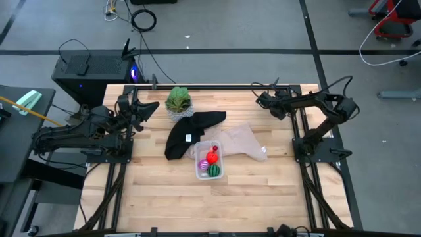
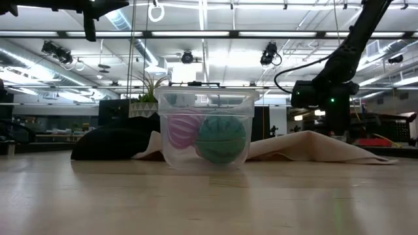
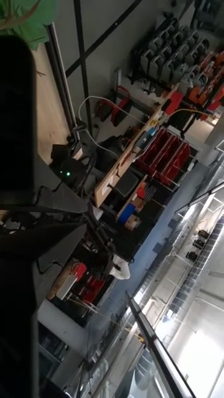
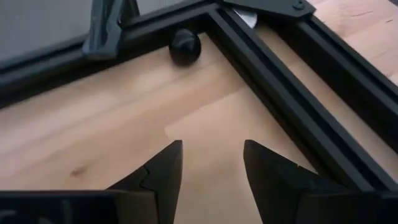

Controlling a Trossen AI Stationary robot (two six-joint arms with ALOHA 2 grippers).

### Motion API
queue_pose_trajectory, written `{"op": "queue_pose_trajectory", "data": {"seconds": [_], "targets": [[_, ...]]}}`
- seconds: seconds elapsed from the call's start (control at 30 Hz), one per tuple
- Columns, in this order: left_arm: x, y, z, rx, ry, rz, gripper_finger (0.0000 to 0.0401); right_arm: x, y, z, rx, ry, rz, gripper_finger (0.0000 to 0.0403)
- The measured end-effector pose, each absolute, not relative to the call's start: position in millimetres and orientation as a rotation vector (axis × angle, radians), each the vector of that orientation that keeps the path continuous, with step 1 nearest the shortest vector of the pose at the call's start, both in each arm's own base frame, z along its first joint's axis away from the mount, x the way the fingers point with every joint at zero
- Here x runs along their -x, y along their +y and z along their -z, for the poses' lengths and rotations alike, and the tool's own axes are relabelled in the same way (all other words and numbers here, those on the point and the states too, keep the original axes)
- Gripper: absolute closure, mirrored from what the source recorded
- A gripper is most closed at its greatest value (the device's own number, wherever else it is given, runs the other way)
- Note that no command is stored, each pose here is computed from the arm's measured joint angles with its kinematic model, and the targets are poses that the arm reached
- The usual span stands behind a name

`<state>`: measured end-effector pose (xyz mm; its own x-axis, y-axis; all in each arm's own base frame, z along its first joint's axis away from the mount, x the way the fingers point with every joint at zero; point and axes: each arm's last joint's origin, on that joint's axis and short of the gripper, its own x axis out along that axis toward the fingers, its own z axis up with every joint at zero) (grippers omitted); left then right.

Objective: Pick and placing Produce into tupperware
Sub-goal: Put the plum into the transparent container

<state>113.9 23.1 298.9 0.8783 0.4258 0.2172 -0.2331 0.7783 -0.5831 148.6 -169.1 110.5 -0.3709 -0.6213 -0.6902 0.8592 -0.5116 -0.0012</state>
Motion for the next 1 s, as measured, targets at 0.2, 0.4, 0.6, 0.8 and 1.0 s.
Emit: {"op": "queue_pose_trajectory", "data": {"seconds": [0.2, 0.4, 0.6, 0.8, 1.0], "targets": [[-114, 23, -299, 0.578, -0.351, -0.364, 0.0357, -150, -175, -112, -0.807, 0.386, 1.984, 0.0232], [-114, 23, -299, 0.579, -0.349, -0.365, 0.0353, -152, -178, -113, -0.719, 0.439, 1.947, 0.0248], [-114, 23, -299, 0.579, -0.346, -0.365, 0.0353, -153, -179, -115, -0.635, 0.481, 1.941, 0.0267], [-114, 23, -298, 0.602, -0.347, -0.363, 0.0353, -150, -184, -116, -0.648, 0.449, 1.951, 0.0272], [-114, 23, -298, 0.602, -0.347, -0.363, 0.0353, -151, -184, -115, -0.675, 0.447, 1.94, 0.0271]]}}
